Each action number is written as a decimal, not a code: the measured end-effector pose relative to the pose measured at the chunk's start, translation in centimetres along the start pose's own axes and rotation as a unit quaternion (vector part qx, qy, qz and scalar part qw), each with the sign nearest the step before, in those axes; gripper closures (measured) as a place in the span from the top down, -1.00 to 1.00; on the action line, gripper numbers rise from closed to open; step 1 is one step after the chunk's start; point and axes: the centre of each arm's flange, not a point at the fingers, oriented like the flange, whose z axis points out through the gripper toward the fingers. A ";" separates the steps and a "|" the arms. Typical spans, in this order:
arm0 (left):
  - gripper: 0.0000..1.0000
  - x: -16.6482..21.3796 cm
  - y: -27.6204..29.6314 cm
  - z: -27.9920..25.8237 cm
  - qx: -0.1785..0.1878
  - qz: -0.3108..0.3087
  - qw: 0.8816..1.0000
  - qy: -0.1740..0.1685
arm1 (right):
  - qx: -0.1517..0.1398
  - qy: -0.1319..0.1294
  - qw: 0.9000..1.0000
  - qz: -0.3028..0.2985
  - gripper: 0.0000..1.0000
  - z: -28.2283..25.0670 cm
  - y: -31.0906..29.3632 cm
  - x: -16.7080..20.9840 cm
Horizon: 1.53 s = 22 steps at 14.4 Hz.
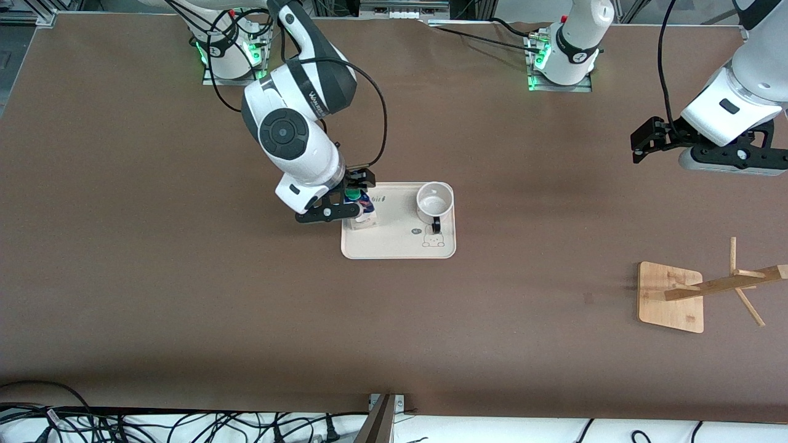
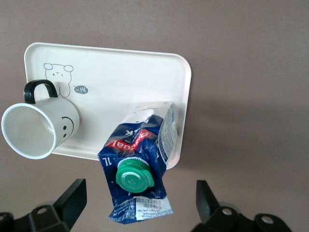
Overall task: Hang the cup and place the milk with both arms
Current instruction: 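Lower the right gripper around the milk carton and close it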
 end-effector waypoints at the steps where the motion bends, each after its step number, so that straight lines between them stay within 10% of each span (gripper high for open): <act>1: 1.00 0.0 0.0 0.0 0.000 0.000 1.000 0.000 | -0.001 -0.001 1.000 -0.003 1.00 0.2 -0.3 -0.2; 22: 1.00 0.0 0.0 0.0 0.000 0.000 1.000 0.000 | -0.020 -0.017 1.000 -0.018 1.00 3.3 -0.2 0.3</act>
